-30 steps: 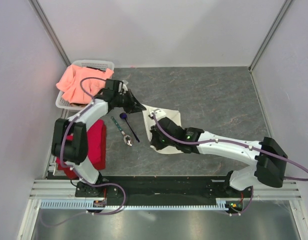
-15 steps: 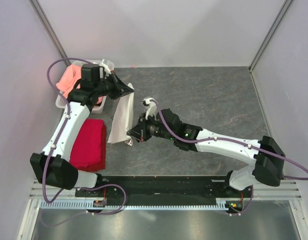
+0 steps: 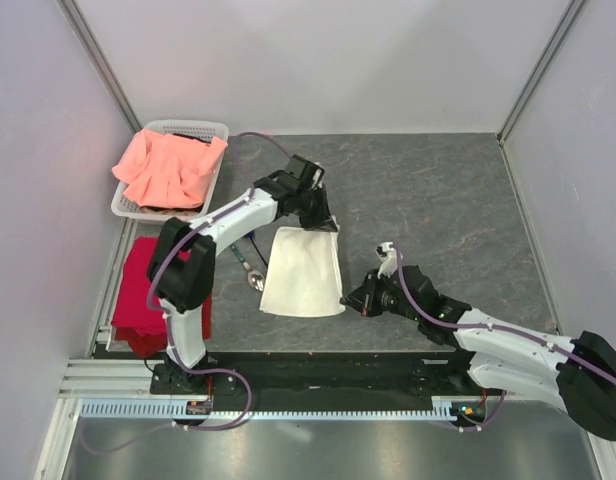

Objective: Fold the napkin into a case and place the utensils inside
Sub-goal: Turn over the upper triangle folded napkin at the center of the board.

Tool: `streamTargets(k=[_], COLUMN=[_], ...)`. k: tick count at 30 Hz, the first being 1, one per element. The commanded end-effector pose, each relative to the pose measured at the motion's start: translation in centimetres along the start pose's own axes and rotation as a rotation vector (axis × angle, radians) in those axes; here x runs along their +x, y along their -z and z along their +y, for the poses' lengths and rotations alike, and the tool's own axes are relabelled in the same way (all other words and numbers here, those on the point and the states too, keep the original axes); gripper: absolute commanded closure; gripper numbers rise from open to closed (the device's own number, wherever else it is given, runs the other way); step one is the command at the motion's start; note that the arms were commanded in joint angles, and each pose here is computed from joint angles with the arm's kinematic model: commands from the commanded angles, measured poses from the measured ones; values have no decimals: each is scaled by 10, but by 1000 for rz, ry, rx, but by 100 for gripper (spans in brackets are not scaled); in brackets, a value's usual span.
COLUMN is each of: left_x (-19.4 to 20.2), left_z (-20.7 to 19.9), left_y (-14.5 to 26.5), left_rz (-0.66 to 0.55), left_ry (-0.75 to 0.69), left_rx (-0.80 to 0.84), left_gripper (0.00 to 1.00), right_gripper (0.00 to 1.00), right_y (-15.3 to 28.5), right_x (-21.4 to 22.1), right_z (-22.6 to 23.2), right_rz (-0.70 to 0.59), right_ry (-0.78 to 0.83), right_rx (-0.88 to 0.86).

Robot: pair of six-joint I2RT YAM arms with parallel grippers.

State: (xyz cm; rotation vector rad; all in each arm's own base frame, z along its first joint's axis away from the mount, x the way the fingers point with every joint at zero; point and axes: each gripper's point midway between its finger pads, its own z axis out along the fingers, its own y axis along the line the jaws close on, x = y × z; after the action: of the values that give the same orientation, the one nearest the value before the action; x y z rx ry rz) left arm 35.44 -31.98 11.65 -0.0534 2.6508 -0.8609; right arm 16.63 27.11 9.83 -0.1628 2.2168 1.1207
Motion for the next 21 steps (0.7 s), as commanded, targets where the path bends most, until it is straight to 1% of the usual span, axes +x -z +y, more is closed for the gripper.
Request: streamTargets(k=[1,4,5,6,7,9,10,11,12,14,15,17,18,19,20,21], left_x=[-81,-75,-73,-71,-68,-64,-57,-56,-52,-49,-45,-44,-41,-42,-41,-38], left_z=[-57,-56,-57,-59,-57,-65,-65,-73,-72,-79,-81,-83,-80,-84,-85,-87], left_y=[-11,-35,-39,-43,-51,-58,-67,-69,-76,-79,-81,-81,-80,-72,-66,-59], left_rz=[-297,-260,-249,-243,-229,-205,-170,-166,-148,-137,-112,-94,-79,-76,-74,-63], left_ry=[-60,-56,-58,-63,-63,-73,-75,-82,-88,-98,-97,-106,-124,-140,-153,-173], left_rx=[106,102,105,110,107,144,158,175,175,194,213,218,203,211,218,227], left_gripper=[98,98,98,98,98,98,97,96,94,90,85,78,65,61,58,53], right_gripper=[100,100,100,100,100,100,100,100,100,100,94,79,66,59,49,43], right_y=[19,24,29,30,32,34,38,39,44,45,49,51,56,57,58,63], right_x=[43,45,52,51,54,53,59,54,57,58,62,59,62,55,52,52], right_z=[-21,-44,-57,-67,-72,-80,-85,-92,-99,-100,-103,-101,-105,-102,-103,-107], right_rz=[146,109,130,114,124,116,141,114,128,137,157,169,193,185,185,193], right_ry=[-75,-112,-126,-129,-132,-137,-141,-137,-140,-135,-132,-121,-113,-104,-102,-95], right_rx=[32,142,209,260,287,332,365,411,450,461,482,494,531,542,559,596])
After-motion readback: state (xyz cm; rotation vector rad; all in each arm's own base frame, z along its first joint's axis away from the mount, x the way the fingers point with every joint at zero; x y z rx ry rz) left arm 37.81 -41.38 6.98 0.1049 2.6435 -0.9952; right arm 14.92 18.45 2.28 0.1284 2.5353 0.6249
